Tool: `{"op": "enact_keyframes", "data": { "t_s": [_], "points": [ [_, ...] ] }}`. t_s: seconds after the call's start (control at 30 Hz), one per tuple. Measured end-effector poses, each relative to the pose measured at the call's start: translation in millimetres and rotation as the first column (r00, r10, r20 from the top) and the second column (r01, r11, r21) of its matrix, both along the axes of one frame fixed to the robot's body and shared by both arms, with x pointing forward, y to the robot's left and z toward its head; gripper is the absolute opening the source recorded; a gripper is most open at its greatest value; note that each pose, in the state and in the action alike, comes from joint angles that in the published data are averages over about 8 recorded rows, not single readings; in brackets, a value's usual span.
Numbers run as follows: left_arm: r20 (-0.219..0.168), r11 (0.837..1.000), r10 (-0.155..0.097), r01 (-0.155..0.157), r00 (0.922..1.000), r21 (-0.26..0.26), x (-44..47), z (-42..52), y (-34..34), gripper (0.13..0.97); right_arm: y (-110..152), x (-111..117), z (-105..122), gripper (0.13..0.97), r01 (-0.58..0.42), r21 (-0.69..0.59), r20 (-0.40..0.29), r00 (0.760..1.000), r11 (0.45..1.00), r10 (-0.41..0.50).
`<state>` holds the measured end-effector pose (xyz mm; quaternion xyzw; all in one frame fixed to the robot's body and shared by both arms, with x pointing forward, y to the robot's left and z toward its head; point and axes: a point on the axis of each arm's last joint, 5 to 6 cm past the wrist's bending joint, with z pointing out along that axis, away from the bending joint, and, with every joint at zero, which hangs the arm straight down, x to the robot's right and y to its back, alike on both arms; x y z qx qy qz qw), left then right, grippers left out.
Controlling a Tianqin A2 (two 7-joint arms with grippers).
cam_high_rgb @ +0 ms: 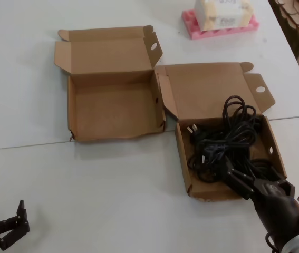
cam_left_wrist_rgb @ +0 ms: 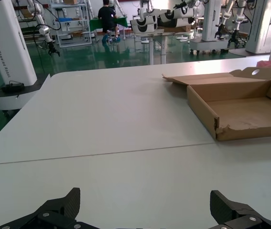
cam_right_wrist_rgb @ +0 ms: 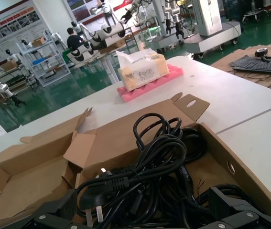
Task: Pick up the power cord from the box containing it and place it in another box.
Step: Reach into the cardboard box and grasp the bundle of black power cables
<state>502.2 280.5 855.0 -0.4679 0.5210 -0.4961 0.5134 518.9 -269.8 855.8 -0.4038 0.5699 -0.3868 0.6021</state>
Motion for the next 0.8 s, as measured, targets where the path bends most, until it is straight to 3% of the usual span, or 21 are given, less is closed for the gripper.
{"op": "enact_keyframes", "data": {
  "t_s": [0.47,0.8],
  "points": [
    [0.000,1.000,0.000,0.000,1.0000,0.000,0.0,0.0,-0.1,0.965,2,8,4,0.966,0.012,0.012,0.005,1.000,1.000,-0.012],
    [0.000,1.000,0.000,0.000,1.0000,0.000,0.0,0.0,-0.1,0.926,9,59,20,0.966,0.116,0.077,0.030,0.992,0.990,-0.119]
  ]
}}
